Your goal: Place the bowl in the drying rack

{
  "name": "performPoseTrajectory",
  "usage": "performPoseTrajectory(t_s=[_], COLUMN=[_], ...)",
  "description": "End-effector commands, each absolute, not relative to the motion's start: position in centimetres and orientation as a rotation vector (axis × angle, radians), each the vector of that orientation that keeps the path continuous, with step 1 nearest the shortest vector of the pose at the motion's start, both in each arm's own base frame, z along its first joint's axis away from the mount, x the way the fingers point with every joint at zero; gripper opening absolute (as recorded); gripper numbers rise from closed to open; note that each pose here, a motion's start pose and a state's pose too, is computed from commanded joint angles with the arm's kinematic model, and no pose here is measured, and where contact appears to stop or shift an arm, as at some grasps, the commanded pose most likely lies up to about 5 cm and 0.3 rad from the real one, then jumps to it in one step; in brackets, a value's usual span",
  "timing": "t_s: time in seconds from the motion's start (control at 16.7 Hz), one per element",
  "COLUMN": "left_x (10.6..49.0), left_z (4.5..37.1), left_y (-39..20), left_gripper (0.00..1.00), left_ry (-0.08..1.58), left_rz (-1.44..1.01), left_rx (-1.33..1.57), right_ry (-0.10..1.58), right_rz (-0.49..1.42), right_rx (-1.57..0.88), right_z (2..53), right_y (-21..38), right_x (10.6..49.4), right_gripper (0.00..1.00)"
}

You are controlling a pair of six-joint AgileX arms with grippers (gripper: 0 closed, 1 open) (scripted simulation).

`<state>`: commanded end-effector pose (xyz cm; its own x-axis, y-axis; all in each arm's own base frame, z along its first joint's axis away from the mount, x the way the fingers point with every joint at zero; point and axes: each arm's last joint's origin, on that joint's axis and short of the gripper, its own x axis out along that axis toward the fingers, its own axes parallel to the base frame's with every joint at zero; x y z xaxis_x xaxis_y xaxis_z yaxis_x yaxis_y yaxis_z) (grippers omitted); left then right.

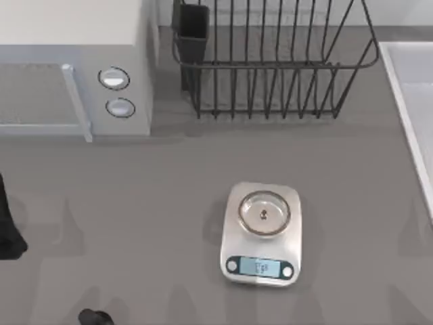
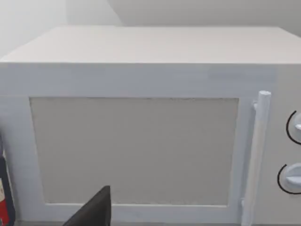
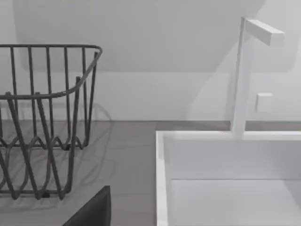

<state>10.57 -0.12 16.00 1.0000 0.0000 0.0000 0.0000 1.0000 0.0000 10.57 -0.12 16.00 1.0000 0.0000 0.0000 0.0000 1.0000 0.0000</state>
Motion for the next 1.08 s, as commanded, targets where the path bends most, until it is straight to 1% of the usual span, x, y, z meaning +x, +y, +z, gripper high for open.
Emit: performPoseTrajectory(t_s=[0.24, 0.36, 0.48, 0.6, 0.78, 0.96, 1.08], left_x=[10.6, 10.6, 10.6, 10.6, 10.6, 10.6, 10.6], left_z=[16.0, 16.0, 16.0, 16.0, 16.0, 16.0, 16.0], left_y=[-0.1, -0.1, -0.1, -0.1, -0.1, -0.1, -0.1], left_gripper=[1.00, 1.00, 1.00, 1.00, 1.00, 1.00, 1.00], left_ry=[0.000, 0.000, 0.000, 0.000, 0.000, 0.000, 0.000], left_rz=[0.000, 0.000, 0.000, 0.000, 0.000, 0.000, 0.000], left_rx=[0.000, 0.000, 0.000, 0.000, 0.000, 0.000, 0.000], right_ry=[0.029, 0.095, 0.198, 0.347, 0.648, 0.969, 1.148], right_rz=[-0.020, -0.059, -0.108, -0.157, -0.204, -0.201, -0.179], right_rx=[-0.019, -0.059, -0.110, -0.160, -0.207, -0.201, -0.174], right_z=[16.5, 17.8, 19.7, 21.7, 23.9, 24.8, 24.9], right_y=[-0.3, -0.8, -1.4, -2.4, -4.7, -8.4, -11.3], right_x=[10.6, 10.7, 11.0, 11.9, 14.6, 17.9, 19.6], right_gripper=[1.00, 1.00, 1.00, 1.00, 1.00, 1.00, 1.00])
